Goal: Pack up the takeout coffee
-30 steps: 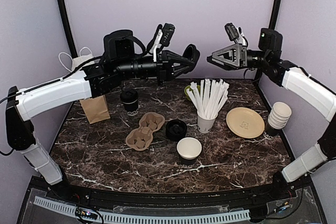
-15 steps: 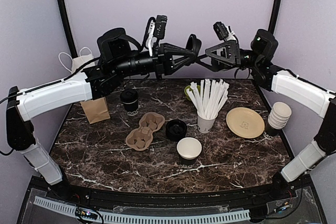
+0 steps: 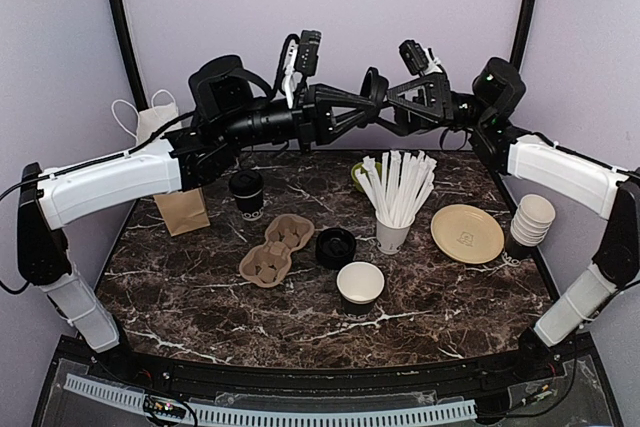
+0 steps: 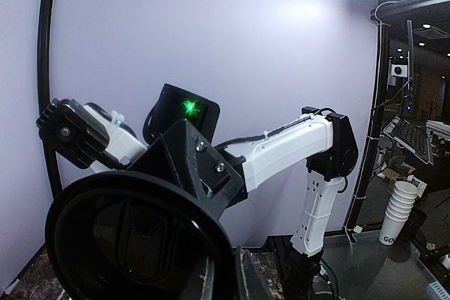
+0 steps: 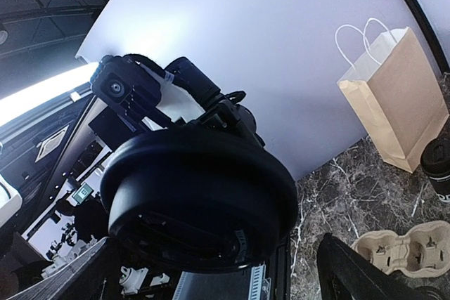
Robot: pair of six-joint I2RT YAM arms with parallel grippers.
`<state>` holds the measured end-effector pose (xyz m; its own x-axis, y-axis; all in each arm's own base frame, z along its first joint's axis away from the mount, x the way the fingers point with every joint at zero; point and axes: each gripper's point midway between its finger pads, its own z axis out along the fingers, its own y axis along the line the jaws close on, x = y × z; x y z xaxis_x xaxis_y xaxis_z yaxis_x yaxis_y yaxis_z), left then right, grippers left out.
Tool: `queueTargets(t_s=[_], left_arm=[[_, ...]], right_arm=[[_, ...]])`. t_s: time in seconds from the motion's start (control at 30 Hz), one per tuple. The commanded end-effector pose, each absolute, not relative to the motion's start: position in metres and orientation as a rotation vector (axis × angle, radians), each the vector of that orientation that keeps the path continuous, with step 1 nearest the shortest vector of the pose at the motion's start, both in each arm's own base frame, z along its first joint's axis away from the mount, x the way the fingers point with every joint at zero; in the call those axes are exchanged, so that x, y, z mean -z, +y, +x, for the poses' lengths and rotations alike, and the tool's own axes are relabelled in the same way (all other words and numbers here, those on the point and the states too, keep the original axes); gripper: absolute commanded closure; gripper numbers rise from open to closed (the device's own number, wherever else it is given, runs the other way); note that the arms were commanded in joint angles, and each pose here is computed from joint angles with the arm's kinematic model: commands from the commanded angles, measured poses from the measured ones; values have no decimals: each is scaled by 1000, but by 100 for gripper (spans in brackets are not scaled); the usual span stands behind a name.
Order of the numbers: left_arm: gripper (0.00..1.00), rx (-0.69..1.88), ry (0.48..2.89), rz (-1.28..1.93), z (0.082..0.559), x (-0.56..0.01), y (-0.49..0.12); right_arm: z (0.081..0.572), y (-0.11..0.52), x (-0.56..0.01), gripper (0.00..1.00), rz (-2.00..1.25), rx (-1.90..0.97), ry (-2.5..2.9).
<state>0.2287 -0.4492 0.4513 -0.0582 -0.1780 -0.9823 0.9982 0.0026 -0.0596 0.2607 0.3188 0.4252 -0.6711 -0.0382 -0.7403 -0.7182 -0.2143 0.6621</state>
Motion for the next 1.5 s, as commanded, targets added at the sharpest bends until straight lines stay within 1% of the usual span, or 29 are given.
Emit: queueTargets(t_s=[0.0,0.1,0.2,0.4,0.43,0.53,0.77,1.0,1.13,1.17,1.23,1.27,1.3,1.33,1.37,1.4,1.43,1.47], left_arm=[[88,1358,1040,1040,220,-473,-447],[88,1357,1047,1041,221,-471,-448],[88,1351,1053,1040,223,-469,-449],[88,1351,1065,1043,225,-466,-453],[88,1347,1075,1042,226,-464,-454],[88,1342,1097,1045,230,-460,-457],[87,1368,1112,1067,231,-452,-464],[87,1372,1112,1074,231,-451,-465],[86,1366,1117,1076,230,-451,-464],[84,1362,1116,1079,230,-451,-463],[73,1353,1122,1084,229,-451,-462],[69,1347,1137,1084,230,-449,-462],[62,1334,1134,1090,229,-449,-460],[59,1324,1154,1092,229,-446,-459],[53,1303,1150,1098,227,-447,-454],[51,1285,1180,1098,229,-442,-453],[45,1257,1201,1114,226,-438,-447],[43,1227,1207,1103,225,-442,-440]], right_arm=[[252,319,-447,2,-952,-1918,1495],[253,319,-447,3,-948,-1918,1494],[253,319,-446,7,-940,-1919,1500],[252,318,-444,25,-938,-1916,1500],[252,318,-445,25,-938,-1914,1501],[251,318,-445,19,-936,-1911,1506],[249,318,-445,13,-943,-1915,1508],[248,318,-444,25,-946,-1914,1505],[249,318,-442,30,-952,-1910,1501],[249,319,-442,31,-955,-1909,1500],[252,318,-440,33,-953,-1899,1508],[254,318,-438,33,-951,-1892,1516],[256,317,-436,34,-949,-1881,1522],[259,316,-433,34,-946,-1867,1533],[262,315,-429,34,-945,-1849,1546],[264,314,-425,34,-946,-1827,1559],[268,313,-420,34,-948,-1798,1576],[271,311,-414,34,-952,-1762,1593]])
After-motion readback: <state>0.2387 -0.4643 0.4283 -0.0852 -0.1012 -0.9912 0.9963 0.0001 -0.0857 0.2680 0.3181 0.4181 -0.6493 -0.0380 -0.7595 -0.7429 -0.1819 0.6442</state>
